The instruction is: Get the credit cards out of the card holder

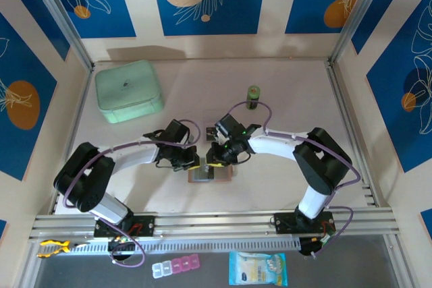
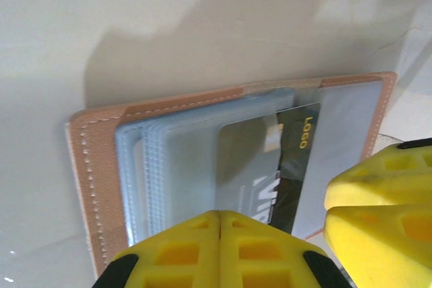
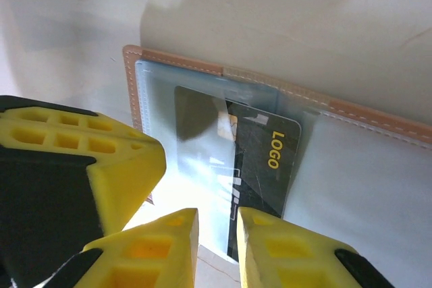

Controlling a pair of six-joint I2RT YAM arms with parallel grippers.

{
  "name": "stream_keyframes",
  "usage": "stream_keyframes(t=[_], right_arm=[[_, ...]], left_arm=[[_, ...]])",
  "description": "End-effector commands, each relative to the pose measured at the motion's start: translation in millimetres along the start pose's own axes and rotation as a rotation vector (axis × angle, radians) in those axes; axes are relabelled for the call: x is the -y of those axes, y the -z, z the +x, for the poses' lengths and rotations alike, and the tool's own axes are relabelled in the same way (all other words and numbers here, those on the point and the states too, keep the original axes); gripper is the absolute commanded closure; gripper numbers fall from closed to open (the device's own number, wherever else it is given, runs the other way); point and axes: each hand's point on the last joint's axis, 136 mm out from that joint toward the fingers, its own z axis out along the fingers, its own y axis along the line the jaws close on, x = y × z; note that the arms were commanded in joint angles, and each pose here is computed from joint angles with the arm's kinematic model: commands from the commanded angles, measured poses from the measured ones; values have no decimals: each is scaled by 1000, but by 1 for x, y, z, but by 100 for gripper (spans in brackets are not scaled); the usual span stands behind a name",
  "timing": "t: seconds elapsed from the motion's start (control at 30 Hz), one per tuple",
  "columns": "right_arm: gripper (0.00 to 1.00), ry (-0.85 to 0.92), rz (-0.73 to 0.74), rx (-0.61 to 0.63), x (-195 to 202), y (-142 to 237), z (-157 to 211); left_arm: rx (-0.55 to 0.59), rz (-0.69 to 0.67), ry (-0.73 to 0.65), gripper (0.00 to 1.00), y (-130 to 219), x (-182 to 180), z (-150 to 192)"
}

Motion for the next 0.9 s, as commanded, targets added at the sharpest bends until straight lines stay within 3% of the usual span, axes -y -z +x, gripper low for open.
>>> stream_keyframes(t=[0.0, 0.87], right_arm=[[76, -4, -4, -9, 4, 6, 5], [75, -56, -66, -81, 21, -21, 11]], left_arm=[[-8, 12, -37, 99, 5, 14, 2], [-63, -107, -10, 100, -15, -21, 14]])
